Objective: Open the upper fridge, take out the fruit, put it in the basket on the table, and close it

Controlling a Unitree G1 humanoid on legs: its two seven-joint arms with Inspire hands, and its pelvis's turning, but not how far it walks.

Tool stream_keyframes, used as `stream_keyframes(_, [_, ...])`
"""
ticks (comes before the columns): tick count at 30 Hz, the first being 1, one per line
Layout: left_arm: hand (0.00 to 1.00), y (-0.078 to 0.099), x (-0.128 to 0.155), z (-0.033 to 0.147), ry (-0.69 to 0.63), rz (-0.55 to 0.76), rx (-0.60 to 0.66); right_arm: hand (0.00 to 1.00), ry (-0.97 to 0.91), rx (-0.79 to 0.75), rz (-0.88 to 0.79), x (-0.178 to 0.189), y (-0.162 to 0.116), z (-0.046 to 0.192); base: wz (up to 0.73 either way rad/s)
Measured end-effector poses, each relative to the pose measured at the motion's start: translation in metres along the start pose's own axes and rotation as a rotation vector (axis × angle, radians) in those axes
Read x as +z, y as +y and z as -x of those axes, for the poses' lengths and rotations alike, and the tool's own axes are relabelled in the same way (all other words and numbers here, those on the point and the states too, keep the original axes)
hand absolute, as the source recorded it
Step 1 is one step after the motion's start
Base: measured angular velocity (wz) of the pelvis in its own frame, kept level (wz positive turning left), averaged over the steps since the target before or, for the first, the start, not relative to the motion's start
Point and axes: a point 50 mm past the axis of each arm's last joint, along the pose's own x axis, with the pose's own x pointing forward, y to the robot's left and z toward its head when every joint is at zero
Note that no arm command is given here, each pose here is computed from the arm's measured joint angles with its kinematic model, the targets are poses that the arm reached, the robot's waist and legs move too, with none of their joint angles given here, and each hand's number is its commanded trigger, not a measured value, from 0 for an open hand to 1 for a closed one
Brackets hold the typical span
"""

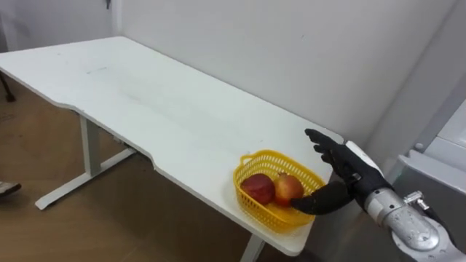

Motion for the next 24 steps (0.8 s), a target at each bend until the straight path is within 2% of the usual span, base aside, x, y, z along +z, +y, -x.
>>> stream_keyframes(5, [0.0, -0.005, -0.007, 0.001, 0.026, 0.005, 0.004, 0.0, -0.118, -0.038, -0.018, 0.028, -0.004, 0.0, -0.05])
stream_keyframes(10, [0.0, -0.011, -0.01, 0.003, 0.033, 0.037, -0.002, 0.0, -0.349, -0.066, -0.12, 0.081, -0.012, 0.009, -0.17])
stream_keyframes(13, [0.0, -0.012, -0.011, 0.003, 0.033, 0.038, -0.002, 0.0, -0.43, -0.038, -0.186, 0.098, -0.009, 0.017, -0.33])
stream_keyframes(17, [0.0, -0.012, -0.01, 0.003, 0.02, 0.039, -0.002, 0.0, -0.464, 0.016, -0.234, 0.1, 0.0, 0.029, -0.33])
stream_keyframes(24, [0.0, -0.013, -0.002, 0.002, 0.003, 0.035, 0.015, 0.0, -0.359, 0.155, -0.302, 0.059, 0.03, 0.061, -0.23])
